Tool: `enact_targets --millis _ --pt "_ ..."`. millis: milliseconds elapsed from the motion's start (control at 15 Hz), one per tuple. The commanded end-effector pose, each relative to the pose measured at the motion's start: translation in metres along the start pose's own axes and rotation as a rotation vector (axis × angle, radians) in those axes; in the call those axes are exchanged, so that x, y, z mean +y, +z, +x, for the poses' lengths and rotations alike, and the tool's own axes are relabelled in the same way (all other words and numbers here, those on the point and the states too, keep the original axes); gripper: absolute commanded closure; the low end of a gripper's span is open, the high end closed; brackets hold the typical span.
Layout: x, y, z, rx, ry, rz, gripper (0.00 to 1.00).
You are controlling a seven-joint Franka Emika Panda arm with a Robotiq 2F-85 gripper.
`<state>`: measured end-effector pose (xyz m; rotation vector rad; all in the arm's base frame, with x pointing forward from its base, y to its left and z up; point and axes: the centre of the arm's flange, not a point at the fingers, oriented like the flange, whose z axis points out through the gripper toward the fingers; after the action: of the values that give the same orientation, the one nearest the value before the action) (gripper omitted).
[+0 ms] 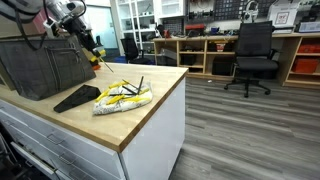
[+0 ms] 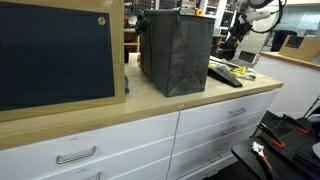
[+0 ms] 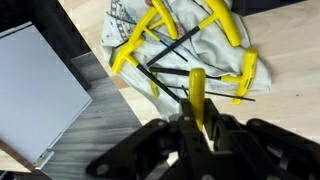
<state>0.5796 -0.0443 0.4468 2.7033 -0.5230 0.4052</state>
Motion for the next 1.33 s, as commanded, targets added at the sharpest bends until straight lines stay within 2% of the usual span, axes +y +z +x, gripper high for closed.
enact_targets --millis 0,467,800,1067,1133,1267 --pt "-0.017 0.023 0.018 0.046 0.03 -0.072 0.96" --pt "-0.016 0.071 0.032 0.096 0.026 -0.257 0.96" --pt "-0.013 0.112 0.023 0.077 -0.026 -0.347 0.96" --pt "-0.028 0.135 0.004 0.023 -0.085 -0.34 0.96" --pt "-0.034 0.137 -0.001 0.013 -0.103 -0.331 0.93" --pt "-0.046 0.14 -0.008 0.0 -0.126 -0.315 0.96"
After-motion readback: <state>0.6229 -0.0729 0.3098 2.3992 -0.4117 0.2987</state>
